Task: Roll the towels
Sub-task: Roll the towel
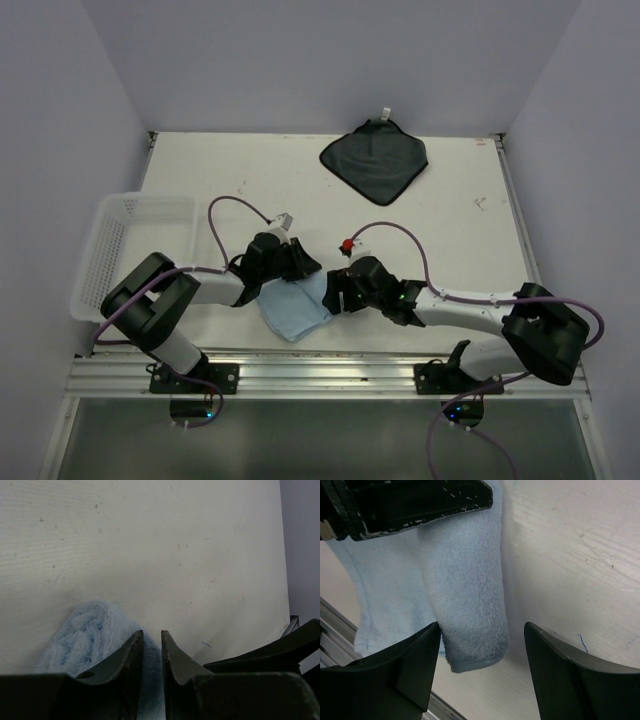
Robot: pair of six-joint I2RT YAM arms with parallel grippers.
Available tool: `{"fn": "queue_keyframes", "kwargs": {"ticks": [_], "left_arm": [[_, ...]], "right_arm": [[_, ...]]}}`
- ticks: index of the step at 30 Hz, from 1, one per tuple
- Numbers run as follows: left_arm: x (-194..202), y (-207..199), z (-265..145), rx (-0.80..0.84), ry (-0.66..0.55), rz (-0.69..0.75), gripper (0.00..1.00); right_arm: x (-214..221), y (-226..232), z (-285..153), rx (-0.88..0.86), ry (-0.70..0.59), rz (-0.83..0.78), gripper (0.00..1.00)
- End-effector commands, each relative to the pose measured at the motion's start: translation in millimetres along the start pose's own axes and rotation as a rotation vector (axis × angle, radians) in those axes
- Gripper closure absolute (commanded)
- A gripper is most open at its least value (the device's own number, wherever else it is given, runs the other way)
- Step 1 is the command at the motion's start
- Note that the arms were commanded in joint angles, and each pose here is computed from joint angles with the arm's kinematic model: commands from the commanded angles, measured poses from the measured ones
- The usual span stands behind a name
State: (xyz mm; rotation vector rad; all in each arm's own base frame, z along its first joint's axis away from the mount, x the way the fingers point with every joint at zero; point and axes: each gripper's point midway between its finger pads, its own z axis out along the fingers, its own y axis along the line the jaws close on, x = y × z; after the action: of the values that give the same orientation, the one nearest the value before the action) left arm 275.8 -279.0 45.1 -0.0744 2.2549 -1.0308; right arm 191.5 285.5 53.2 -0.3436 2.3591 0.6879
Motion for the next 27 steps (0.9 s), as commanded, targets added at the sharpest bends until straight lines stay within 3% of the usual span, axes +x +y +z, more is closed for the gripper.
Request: {"fn": "queue_keyframes", "kwargs": {"ticks": [1, 6, 11, 13, 18, 27], "left_arm": [[9, 14, -4, -0.061, 0.027, 0.018, 0.75], [7, 11, -3, -0.058, 0.024, 0.021, 0.75], [4, 8, -3, -0.052, 0.018, 0.025, 0.75], [1, 6, -2, -0.051, 0.013, 0.026, 0.75], [-15, -5, 2, -0.043, -0.012, 0.042, 0.75], [-54, -39, 8, -0.015, -0.065, 0.086, 0.74]], "right_arm": [[-2, 10, 5, -0.052, -0.008, -0.013, 0.32], [8, 14, 10, -0.083, 0.040, -0.036, 0.45], [13, 4, 13, -0.018, 0.052, -0.089, 0.70], [10, -1, 11, 0.031, 0.026, -0.135, 0.75], [1, -16, 4, 0.252, -0.021, -0.317, 0.82], [-3, -21, 3, 0.543, -0.080, -0.539, 0.84]]}}
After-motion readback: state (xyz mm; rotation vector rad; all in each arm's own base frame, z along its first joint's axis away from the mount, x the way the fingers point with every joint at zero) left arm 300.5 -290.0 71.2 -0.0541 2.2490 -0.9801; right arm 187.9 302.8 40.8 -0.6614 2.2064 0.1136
